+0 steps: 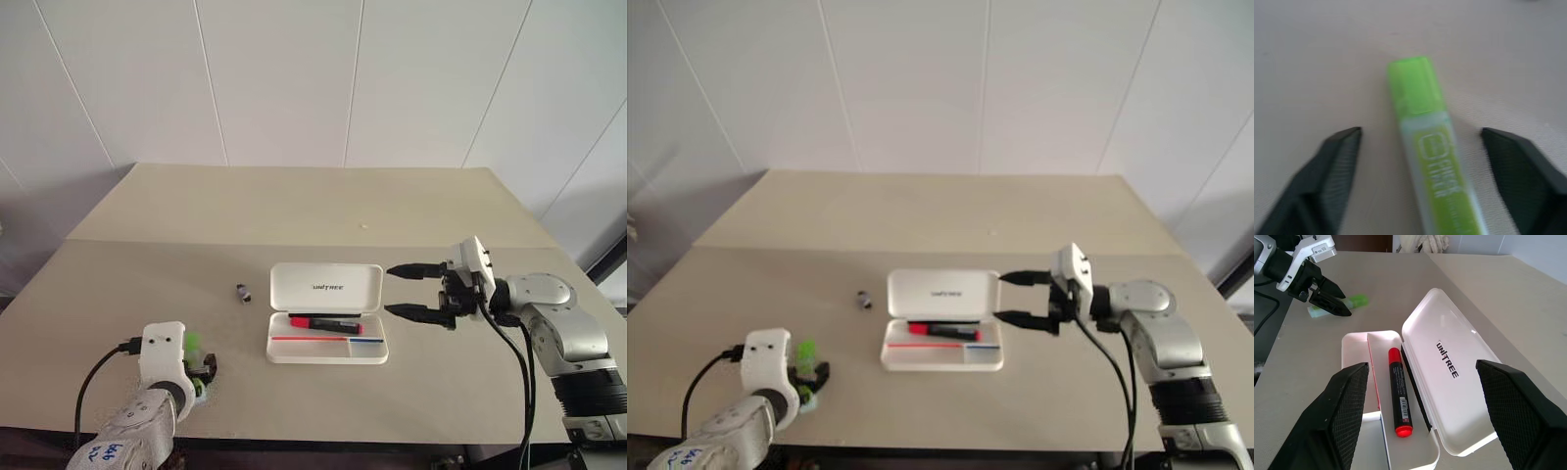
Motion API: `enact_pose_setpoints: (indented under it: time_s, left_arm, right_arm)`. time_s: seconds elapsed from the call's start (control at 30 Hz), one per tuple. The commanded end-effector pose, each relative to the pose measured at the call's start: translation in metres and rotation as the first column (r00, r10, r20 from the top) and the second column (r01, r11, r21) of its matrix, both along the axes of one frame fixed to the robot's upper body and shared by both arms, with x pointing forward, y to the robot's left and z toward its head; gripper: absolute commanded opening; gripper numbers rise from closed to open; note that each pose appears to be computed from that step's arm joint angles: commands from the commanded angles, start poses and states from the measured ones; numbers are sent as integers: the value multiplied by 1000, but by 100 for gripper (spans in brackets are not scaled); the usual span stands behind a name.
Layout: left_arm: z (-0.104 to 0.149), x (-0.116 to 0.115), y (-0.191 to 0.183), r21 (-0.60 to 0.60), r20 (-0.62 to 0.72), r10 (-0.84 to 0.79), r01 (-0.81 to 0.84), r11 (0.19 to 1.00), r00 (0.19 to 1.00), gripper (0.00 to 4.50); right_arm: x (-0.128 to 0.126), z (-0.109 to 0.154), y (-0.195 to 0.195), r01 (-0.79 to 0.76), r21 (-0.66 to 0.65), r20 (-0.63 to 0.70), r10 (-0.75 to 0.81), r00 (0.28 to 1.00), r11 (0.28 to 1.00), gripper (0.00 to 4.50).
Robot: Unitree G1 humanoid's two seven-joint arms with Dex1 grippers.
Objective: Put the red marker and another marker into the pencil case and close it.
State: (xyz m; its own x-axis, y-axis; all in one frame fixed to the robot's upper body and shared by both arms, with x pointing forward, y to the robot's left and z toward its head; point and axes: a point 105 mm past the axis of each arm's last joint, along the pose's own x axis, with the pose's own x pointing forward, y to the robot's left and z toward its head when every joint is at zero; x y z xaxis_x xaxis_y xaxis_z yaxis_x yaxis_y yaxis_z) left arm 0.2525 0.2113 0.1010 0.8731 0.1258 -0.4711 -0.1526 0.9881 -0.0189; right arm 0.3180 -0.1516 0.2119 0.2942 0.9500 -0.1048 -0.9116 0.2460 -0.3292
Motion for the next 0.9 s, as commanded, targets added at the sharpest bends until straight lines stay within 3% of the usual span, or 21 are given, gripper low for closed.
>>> enact_pose_setpoints:
  time_s: [0.03, 0.2, 0.43, 0.57, 0.77, 0.9]
  left_arm:
    - [-9, 2, -1, -4, -49, -12, 12, 1000, 999, 272]
    - [-8, 8, -3, -2, -48, -19, 19, 1000, 999, 111]
    - [2, 21, -1, 13, 13, -38, 38, 999, 999, 108]
    - [31, 45, 5, 44, 144, -117, 112, 993, 983, 108]
    - [56, 67, 7, 88, 210, -237, 223, 971, 948, 108]
    - [78, 75, -6, 129, 272, -396, 374, 918, 877, 108]
  right_arm:
    - [-3, 16, 3, -10, 7, 72, 10, 997, 1000, 450]
    - [-4, 17, 0, 4, 6, 79, -4, 997, 1000, 450]
    - [-2, 19, -2, 19, 5, 84, -19, 996, 1000, 450]
    - [0, 19, -3, 32, 7, 86, -32, 996, 999, 450]
    - [0, 20, -3, 44, 10, 91, -45, 995, 999, 450]
    - [-2, 20, -5, 58, 13, 96, -59, 994, 998, 450]
